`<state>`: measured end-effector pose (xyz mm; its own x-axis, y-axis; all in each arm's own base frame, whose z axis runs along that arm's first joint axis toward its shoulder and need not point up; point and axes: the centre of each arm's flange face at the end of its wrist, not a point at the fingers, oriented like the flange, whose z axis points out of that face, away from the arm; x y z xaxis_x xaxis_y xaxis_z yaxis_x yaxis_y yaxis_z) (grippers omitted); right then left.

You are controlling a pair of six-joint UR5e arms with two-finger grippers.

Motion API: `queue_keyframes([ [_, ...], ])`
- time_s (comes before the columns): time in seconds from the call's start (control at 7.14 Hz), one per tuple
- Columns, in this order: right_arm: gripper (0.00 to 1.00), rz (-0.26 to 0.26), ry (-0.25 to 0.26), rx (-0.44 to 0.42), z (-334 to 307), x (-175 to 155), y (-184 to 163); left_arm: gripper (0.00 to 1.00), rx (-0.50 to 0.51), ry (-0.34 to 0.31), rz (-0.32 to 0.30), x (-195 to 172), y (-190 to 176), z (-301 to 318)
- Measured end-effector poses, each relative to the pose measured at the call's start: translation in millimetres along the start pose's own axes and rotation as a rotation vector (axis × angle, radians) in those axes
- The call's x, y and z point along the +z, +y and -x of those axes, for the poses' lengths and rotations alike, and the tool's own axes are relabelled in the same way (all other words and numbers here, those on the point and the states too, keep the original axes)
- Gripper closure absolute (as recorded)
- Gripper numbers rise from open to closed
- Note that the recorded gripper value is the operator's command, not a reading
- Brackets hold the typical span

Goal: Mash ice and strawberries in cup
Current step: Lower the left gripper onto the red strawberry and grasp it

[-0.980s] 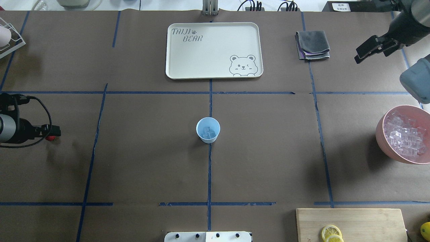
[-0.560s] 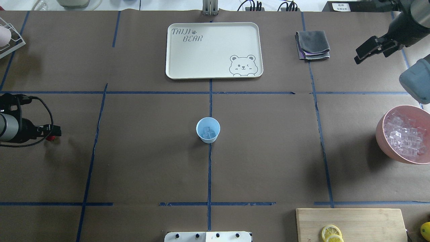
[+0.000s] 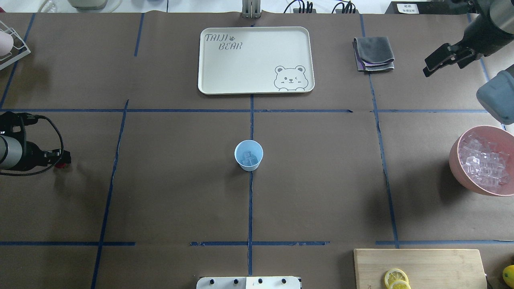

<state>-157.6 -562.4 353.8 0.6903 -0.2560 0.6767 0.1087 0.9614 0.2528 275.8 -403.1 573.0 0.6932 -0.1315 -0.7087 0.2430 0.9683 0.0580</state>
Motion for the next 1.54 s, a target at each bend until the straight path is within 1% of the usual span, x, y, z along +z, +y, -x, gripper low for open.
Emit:
queue_keyframes([
  [0.42,0.01,0.004,0.002,0.0,-1.9,2.2,0.4,0.33,0.0,-0.001,0.001,3.5,-2.0,-1.7],
  [0.56,0.01,0.005,0.002,0.0,-2.1,2.3,0.4,0.42,0.0,-0.001,0.001,5.8,-3.5,-3.2],
  [0.7,0.01,0.005,0.002,0.0,-2.0,2.3,0.3,0.54,0.0,-0.001,0.0,7.4,-4.6,-4.4],
  [0.84,0.01,0.003,0.001,0.0,-1.5,1.7,0.2,0.73,-0.001,-0.001,0.0,7.7,-5.0,-4.6],
  [0.98,0.01,0.002,0.001,0.001,-1.0,1.1,0.2,0.89,-0.001,0.0,-0.002,6.9,-5.7,-4.3],
  [1.26,0.01,0.0,0.0,0.001,-0.5,0.5,0.3,0.97,0.001,0.009,0.0,1.3,-5.2,-4.2],
  [1.54,0.01,-0.003,-0.002,-0.002,0.1,-1.3,0.1,1.0,0.005,0.052,0.017,-18.3,-5.0,-14.8],
])
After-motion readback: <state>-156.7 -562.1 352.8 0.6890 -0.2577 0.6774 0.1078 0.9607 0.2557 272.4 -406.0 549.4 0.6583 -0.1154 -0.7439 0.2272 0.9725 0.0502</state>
